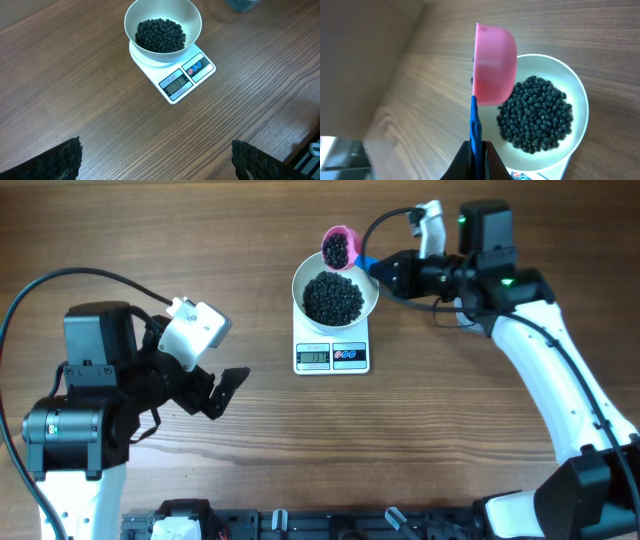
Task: Scoop item into bowl and weigh 150g on scale
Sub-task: 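Carry the filled scoop left over the white bowl on the scale, then tilt the scoop gradually to trickle beans into the white bowl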
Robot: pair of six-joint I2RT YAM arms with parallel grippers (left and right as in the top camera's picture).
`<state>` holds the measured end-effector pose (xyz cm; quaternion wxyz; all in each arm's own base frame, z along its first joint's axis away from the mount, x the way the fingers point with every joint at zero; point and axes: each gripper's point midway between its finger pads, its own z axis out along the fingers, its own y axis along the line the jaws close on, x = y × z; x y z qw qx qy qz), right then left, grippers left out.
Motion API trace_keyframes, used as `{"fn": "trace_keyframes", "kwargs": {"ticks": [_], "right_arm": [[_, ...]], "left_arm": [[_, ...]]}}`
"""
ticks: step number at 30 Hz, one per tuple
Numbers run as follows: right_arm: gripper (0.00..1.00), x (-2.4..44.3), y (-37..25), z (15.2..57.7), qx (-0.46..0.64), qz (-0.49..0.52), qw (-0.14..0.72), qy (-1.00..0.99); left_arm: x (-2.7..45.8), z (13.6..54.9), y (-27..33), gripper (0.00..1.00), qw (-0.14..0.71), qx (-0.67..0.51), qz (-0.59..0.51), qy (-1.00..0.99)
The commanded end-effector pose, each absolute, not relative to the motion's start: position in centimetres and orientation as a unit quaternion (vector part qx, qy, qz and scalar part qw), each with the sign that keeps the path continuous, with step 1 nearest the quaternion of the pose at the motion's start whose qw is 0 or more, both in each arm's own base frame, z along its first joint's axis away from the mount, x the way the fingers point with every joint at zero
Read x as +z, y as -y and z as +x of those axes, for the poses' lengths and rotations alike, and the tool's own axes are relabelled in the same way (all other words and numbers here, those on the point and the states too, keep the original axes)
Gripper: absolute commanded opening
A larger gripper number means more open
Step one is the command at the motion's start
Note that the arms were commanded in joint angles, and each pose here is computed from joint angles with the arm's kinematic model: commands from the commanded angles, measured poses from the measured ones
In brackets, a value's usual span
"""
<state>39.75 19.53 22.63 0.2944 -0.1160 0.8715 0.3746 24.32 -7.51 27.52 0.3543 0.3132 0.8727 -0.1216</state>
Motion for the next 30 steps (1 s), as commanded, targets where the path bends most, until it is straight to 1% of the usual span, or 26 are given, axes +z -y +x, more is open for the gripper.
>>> {"fn": "trace_keyframes", "kwargs": {"ticks": [1,5,8,11,14,17,23,30], "right_arm": [[0.04,23.6,-19.6,40.0,0.307,-0.135,0.345,-0.877],[0.04,22.5,-19.9,39.5,0.233,-0.165,0.355,-0.890],[0.04,23.5,-19.8,39.3,0.230,-0.165,0.368,-0.886],[0.04,22.5,-19.5,38.6,0.218,-0.182,0.349,-0.893],[0.04,22.7,-19.2,38.7,0.207,-0.176,0.355,-0.895],[0.05,21.8,-18.3,38.3,0.167,-0.190,0.347,-0.903],[0.04,22.5,-18.7,38.7,0.183,-0.178,0.358,-0.898],[0.04,22.6,-19.2,38.3,0.203,-0.177,0.350,-0.897]], "left_arm": [[28.2,24.5,7.6,1.00,0.364,-0.123,0.322,-0.865],[28.2,24.5,7.6,1.00,0.364,-0.123,0.322,-0.865],[28.2,24.5,7.6,1.00,0.364,-0.123,0.322,-0.865],[28.2,24.5,7.6,1.00,0.364,-0.123,0.322,-0.865],[28.2,24.5,7.6,1.00,0.364,-0.123,0.322,-0.865],[28.2,24.5,7.6,1.00,0.364,-0.123,0.322,-0.865],[28.2,24.5,7.6,1.00,0.364,-0.123,0.322,-0.865],[28.2,24.5,7.6,1.00,0.364,-0.123,0.322,-0.865]]}}
